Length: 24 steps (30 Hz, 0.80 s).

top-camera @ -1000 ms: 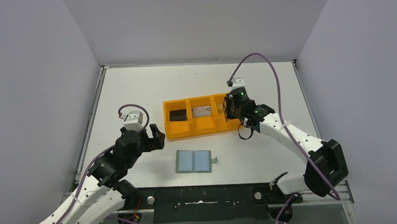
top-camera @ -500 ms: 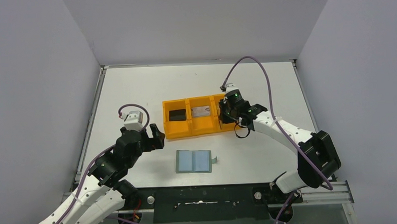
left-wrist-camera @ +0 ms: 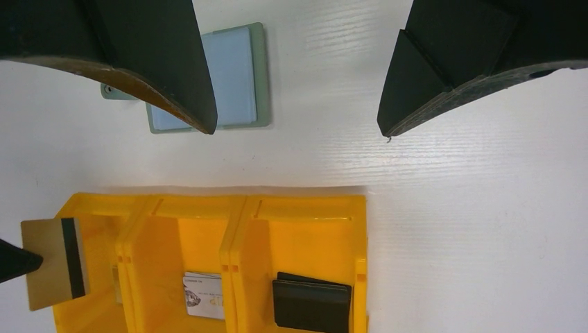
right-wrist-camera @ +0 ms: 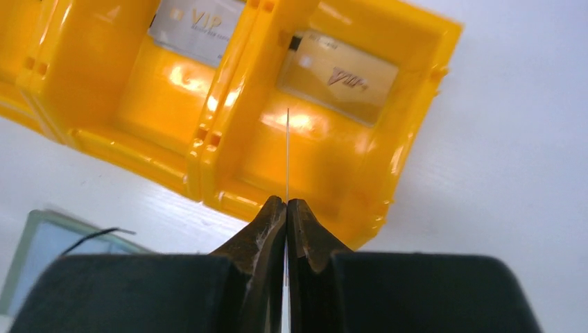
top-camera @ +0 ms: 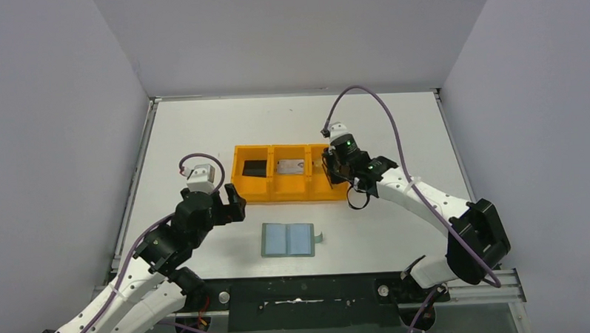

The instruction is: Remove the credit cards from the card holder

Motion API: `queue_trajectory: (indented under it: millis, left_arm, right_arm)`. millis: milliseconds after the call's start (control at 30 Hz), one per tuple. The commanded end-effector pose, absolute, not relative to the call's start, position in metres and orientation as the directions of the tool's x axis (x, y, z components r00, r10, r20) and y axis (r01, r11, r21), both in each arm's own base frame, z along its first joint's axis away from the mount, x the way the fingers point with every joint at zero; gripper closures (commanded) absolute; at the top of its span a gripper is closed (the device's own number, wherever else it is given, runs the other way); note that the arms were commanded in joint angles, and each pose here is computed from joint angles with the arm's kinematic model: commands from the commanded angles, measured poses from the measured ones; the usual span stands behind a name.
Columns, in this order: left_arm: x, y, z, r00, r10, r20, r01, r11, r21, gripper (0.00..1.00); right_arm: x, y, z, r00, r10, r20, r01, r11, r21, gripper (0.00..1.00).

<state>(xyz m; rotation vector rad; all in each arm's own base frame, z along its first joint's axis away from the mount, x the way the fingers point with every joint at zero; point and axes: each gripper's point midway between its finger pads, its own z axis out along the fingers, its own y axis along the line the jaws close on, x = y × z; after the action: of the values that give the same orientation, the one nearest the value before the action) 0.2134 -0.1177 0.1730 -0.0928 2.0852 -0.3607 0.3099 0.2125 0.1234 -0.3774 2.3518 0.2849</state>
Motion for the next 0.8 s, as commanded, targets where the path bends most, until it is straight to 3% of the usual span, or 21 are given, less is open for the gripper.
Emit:
queue_trajectory:
  millis: [0,100,200,533,767]
  left_arm:
    - [0.218,-0.118,0.184,-0.487,-0.225,-0.844,0.084,0.950,-0.301,0.12]
    - [0.218,-0.116,0.186,-0.481,-0.228,-0.847,0.078,0.950,-0.301,0.12]
    - [0.217,-0.113,0.189,-0.470,-0.238,-0.850,0.071,0.950,-0.306,0.12]
    - [0.216,-0.111,0.195,-0.439,-0.257,-0.861,0.078,0.944,-0.321,0.12]
    - [0.216,-0.112,0.195,-0.442,-0.253,-0.861,0.084,0.944,-0.320,0.12]
  right_arm:
    - [0.353,0.204,0.190,-0.392,-0.337,-0.856,-0.426,0.891,-0.156,1.00]
    - [0.363,0.215,0.195,-0.201,-0.455,-0.867,-0.523,0.798,-0.298,1.00]
    - [0.365,0.228,0.188,-0.073,-0.597,-0.799,-0.634,0.646,-0.425,1.00]
    - [0.377,0.230,0.153,0.087,-0.795,-0.601,-0.752,0.343,-0.563,1.00]
    - [0.382,0.229,0.131,0.136,-0.845,-0.517,-0.768,0.240,-0.594,1.00]
